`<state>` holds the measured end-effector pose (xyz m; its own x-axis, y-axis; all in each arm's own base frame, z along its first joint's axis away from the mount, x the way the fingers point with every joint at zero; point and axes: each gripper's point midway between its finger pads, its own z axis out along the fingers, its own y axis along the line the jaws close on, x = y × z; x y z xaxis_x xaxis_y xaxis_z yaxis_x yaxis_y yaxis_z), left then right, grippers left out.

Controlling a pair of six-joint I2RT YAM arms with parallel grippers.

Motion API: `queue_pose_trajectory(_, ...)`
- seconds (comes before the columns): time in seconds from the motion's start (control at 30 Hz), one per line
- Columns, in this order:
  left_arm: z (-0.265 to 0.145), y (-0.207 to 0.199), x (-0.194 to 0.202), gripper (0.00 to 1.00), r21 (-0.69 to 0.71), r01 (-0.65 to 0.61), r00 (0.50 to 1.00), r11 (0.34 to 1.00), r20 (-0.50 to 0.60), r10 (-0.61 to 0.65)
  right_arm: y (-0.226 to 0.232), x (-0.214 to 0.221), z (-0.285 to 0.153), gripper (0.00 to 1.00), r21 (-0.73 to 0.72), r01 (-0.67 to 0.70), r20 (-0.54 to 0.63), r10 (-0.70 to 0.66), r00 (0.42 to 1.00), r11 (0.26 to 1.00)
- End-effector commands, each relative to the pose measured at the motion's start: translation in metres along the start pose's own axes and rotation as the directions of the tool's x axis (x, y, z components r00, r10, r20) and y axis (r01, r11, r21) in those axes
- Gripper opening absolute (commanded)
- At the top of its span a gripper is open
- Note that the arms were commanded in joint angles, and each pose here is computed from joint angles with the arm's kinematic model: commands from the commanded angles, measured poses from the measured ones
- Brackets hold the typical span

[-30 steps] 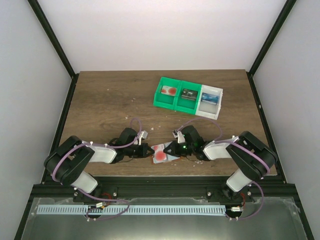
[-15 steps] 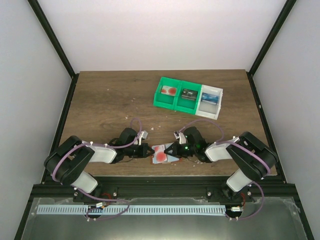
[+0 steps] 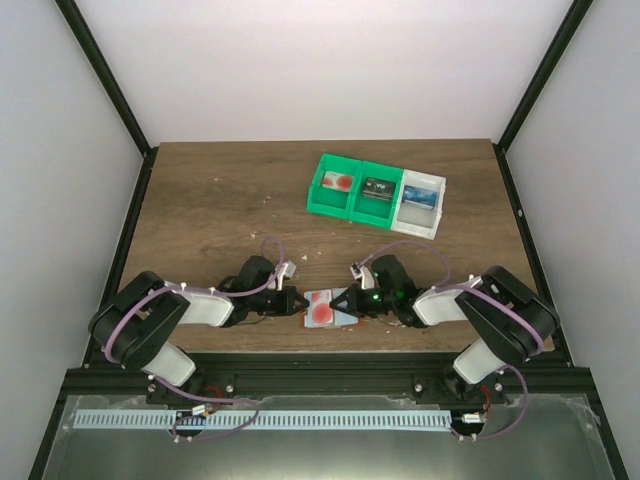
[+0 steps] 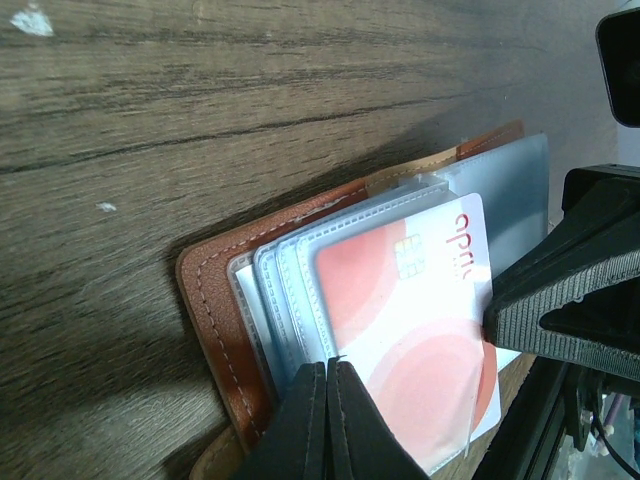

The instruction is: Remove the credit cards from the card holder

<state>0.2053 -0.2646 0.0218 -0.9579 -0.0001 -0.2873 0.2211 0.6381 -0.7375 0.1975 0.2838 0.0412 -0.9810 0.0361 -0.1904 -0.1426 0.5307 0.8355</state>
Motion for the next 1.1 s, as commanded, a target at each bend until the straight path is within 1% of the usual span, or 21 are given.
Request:
queue_pose_trajectory(0.0, 0.003, 0.017, 0.01, 0.0, -0.053, 0.013, 1.0, 0.999, -0.027, -0.014, 0.001, -0.004, -0.005, 0.0, -0.002, 0.007, 0.019, -0.007, 1.0, 1.0)
queue_pose_trajectory(0.17, 0.003, 0.016, 0.01, 0.0, -0.047, 0.011, 0.999, 0.999, -0.03, -0.013, -0.009, -0.004, -0.008, 0.01, 0.038, -0.007, 0.029, 0.006, 1.0, 0.999)
queue_pose_trajectory(0.67, 0.001, 0.017, 0.011, 0.0, -0.045, 0.01, 1.0, 0.999, -0.025, -0.011, -0.015, -0.004, -0.019, 0.01, 0.032, -0.015, 0.037, 0.014, 0.999, 0.999)
queue_pose_trajectory(0.87, 0.002, 0.018, 0.011, 0.0, -0.043, 0.014, 1.0, 0.999, -0.021, -0.015, -0.014, -0.004, -0.024, 0.01, -0.002, -0.026, 0.039, 0.026, 0.999, 1.0)
queue_pose_trajectory(1.07, 0.002, 0.019, 0.012, 0.0, -0.047, 0.018, 1.0, 0.999, -0.024, -0.019, -0.014, -0.008, -0.03, 0.01, 0.015, -0.016, 0.061, 0.015, 0.998, 1.0)
